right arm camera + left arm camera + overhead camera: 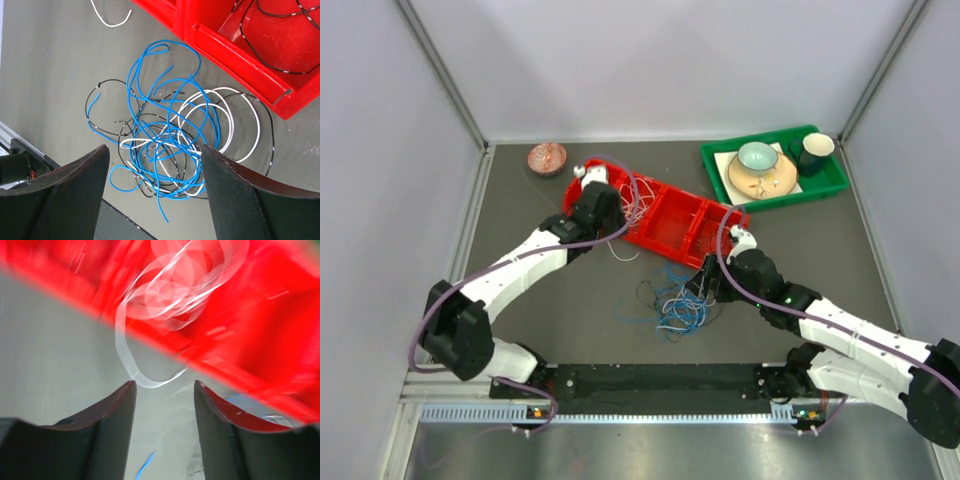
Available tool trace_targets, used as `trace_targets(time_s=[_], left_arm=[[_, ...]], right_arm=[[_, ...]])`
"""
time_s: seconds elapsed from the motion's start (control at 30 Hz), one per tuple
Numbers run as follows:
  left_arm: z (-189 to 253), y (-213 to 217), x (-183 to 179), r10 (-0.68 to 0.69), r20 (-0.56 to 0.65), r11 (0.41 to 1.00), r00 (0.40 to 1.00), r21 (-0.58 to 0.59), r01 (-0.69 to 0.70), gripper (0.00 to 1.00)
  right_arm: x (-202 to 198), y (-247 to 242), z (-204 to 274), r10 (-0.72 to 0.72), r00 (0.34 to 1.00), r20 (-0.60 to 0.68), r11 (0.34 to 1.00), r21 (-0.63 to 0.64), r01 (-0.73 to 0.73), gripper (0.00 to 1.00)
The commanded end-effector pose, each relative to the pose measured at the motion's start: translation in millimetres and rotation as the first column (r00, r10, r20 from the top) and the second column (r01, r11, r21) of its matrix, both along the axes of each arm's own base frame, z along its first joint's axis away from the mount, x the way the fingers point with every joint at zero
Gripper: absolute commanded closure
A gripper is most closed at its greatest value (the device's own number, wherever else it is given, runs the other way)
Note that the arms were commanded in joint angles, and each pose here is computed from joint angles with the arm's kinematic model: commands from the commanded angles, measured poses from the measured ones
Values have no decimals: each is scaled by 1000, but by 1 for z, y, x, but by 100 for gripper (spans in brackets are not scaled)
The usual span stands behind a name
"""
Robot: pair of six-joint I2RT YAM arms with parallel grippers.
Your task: Untangle the cables
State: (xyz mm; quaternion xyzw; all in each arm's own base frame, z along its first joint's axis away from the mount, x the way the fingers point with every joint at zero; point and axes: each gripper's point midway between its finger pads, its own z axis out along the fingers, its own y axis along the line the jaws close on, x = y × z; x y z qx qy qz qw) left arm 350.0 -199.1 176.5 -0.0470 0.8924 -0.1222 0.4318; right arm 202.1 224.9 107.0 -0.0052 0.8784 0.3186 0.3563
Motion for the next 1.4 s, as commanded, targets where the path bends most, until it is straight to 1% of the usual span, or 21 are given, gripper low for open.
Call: trace_targets(time_s=[0.0,0.07,0.1,0.17,0.33,0.5,0.6,0.63,0.67,0.73,0.77,0.83,0.87,0.93,0.97,1.07,1.17,1.2,1.23,1.3,1.37], left_arm=[[-63,26,-13,204,-148,979,968,3,-206,46],[-73,28,-9,227,-171,972,959,-16,-233,46],[-85,28,-11,226,-189,972,956,-15,-233,46],[-93,24,-7,214,-193,973,958,-45,-226,46],[-115,21,5,225,-215,971,951,-33,-237,53],[-132,17,15,216,-230,973,949,-30,-229,55],[-137,17,17,218,-232,973,948,-21,-229,60],[-138,17,18,218,-231,973,948,-22,-229,62],[-136,16,21,214,-218,974,952,-28,-225,74],[-132,12,25,204,-212,976,956,-35,-216,89],[-125,11,28,198,-215,977,956,-28,-209,100],[-113,5,31,176,-207,981,962,-48,-190,100],[-96,1,35,158,-171,982,972,-76,-173,100],[-78,-2,38,136,-130,983,982,-102,-150,100],[-59,-4,43,128,-93,983,987,-120,-139,100],[-35,-11,55,104,-41,984,994,-138,-109,100],[-26,-19,77,94,-2,986,996,-136,-93,100],[-27,-20,80,94,-11,988,996,-123,-95,100],[-16,-22,90,104,14,987,995,-125,-101,100],[-25,-20,102,125,9,986,992,-111,-124,100],[-28,-18,118,157,5,978,988,-139,-155,100]], right_arm=[[8,11,23,22,998,53,999,41,-24,27],[8,11,25,22,998,58,999,46,-25,27],[7,11,27,20,998,64,998,50,-24,27],[6,9,25,20,998,63,998,50,-23,27],[4,7,23,16,998,55,999,48,-19,27],[4,6,21,15,999,51,999,45,-17,27],[3,7,22,16,998,54,999,47,-19,27],[3,7,21,14,999,52,999,46,-17,27],[4,6,21,13,999,53,999,45,-16,27],[4,6,20,12,999,51,999,41,-15,27],[4,6,21,13,999,52,999,41,-15,27],[4,6,20,13,999,49,999,40,-15,27],[4,6,20,11,999,50,999,39,-13,27],[5,6,19,9,999,49,999,36,-10,27],[5,5,18,7,999,48,999,35,-9,27],[6,6,17,6,999,43,1000,29,-8,27],[8,9,15,11,999,37,1000,22,-12,27],[9,10,17,11,999,38,1000,22,-12,27],[9,11,17,16,999,36,1000,22,-16,27],[10,10,17,12,999,40,1000,23,-13,27],[10,10,17,10,999,41,1000,22,-11,27]])
